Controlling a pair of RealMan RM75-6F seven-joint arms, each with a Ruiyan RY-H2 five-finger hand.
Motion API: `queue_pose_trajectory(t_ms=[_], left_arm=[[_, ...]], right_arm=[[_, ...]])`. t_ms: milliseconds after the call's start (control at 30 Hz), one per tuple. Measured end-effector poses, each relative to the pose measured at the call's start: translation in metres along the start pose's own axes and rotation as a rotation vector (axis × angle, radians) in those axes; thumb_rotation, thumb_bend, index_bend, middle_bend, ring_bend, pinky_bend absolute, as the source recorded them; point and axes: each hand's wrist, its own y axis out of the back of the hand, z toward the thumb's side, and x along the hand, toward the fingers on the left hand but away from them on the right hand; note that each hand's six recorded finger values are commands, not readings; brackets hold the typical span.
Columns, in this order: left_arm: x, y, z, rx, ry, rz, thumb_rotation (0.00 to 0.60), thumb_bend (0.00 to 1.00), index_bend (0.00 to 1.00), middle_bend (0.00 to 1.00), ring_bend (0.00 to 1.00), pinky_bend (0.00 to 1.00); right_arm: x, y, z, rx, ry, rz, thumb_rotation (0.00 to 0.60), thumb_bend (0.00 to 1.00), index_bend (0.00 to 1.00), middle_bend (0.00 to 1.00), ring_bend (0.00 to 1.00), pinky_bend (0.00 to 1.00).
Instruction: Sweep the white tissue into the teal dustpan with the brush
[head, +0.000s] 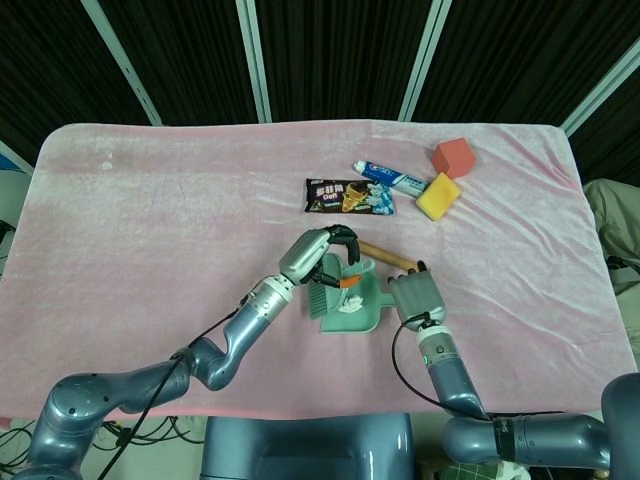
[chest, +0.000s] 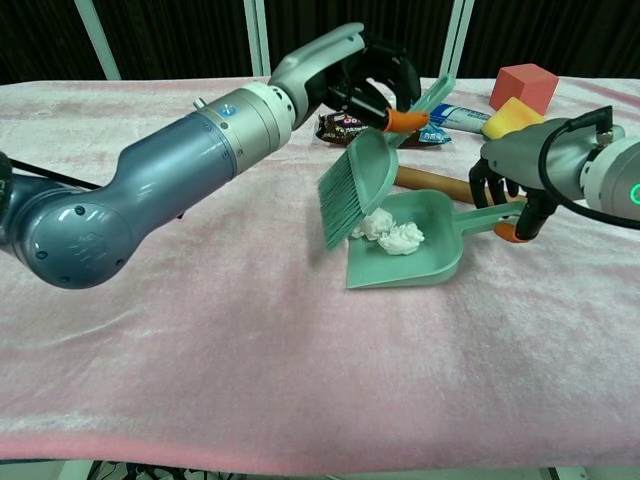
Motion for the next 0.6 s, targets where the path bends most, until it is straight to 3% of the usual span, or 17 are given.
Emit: queue_pose_trajectory(t_ms=[200, 400, 600], left_arm=[[-0.001, 0.017, 0.004, -0.028, -0.016, 0.041, 0.600, 0.42, 0.66, 0.70, 0.26, 0.31], [-0.019, 0.023, -0.020, 0.020, 0.044, -0.008, 0.600, 0.42, 0.66, 0.70, 0.26, 0.31], [-0.036, 0.012, -0.043, 0.050, 0.110, -0.061, 0.600, 0.42, 0.66, 0.70, 0.26, 0.31]], right_arm=[[0.000, -0.001, 0.000, -0.003, 0.002, -0.003, 0.600, 0.53, 0.68, 0.58, 0.34, 0.17], [0.000, -0.003, 0.003, -0.008, 0.010, 0.003, 0.600, 0.53, 0.68, 0.58, 0.34, 0.17], [0.001, -0.006, 0.007, -0.008, 0.020, 0.012, 0.600, 0.53, 0.68, 0.58, 0.34, 0.17]])
